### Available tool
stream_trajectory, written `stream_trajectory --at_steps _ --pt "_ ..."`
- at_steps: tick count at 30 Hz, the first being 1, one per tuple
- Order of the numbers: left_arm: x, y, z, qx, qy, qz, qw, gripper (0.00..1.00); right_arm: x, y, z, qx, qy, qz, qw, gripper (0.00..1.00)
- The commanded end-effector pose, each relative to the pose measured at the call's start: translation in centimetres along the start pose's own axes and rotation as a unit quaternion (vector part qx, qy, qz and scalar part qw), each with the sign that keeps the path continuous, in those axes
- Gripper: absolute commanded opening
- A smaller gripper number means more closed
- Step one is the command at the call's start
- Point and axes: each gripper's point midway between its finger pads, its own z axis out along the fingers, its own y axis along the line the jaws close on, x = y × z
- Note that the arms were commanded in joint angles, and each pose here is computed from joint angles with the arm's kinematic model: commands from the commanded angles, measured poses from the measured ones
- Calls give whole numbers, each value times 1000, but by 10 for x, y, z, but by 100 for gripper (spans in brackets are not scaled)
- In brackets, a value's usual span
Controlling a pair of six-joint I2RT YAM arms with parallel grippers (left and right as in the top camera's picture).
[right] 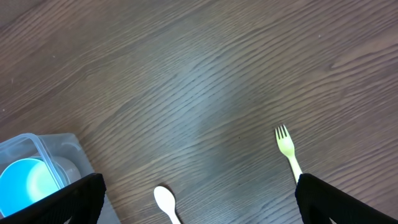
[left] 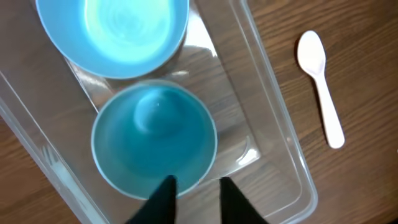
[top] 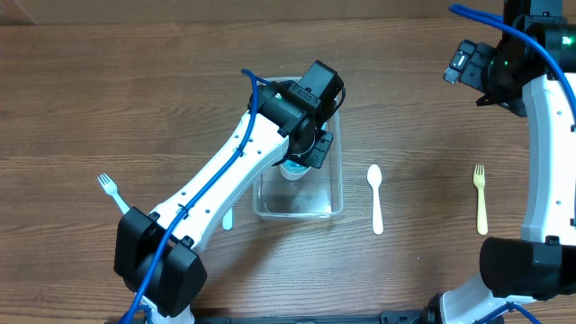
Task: Pack container
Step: 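Carry the light-blue cup over the container and stack it onto the green cup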
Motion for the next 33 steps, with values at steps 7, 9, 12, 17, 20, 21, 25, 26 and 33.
stream_trajectory --at_steps 7,9,12,17,20,21,25,26,33 --pt "-1 46 2 -133 -16 -67 989 19 -2 1 -4 -3 -7 3 1000 100" --pt "-2 50 1 -138 -21 -92 986 22 -1 1 -4 -3 -6 3 1000 100" --pt "-3 51 2 -133 -24 -104 985 30 -1 1 -4 -3 -6 3 1000 100" --pt "6 53 11 -131 -8 -121 984 34 -2 1 -4 -3 -7 3 1000 100" --pt "16 63 19 -136 7 -152 979 33 -2 1 -4 -3 -7 3 1000 100" --pt "18 65 22 -138 11 -155 978 29 -2 1 -4 -3 -7 3 1000 100" --pt "21 64 25 -126 18 -169 977 25 -2 1 -4 -3 -7 3 1000 100" --pt "21 64 25 -125 18 -169 978 22 -2 1 -4 -3 -7 3 1000 100" --pt "0 82 -6 -108 -23 -209 972 27 -2 1 -4 -3 -7 3 1000 100"
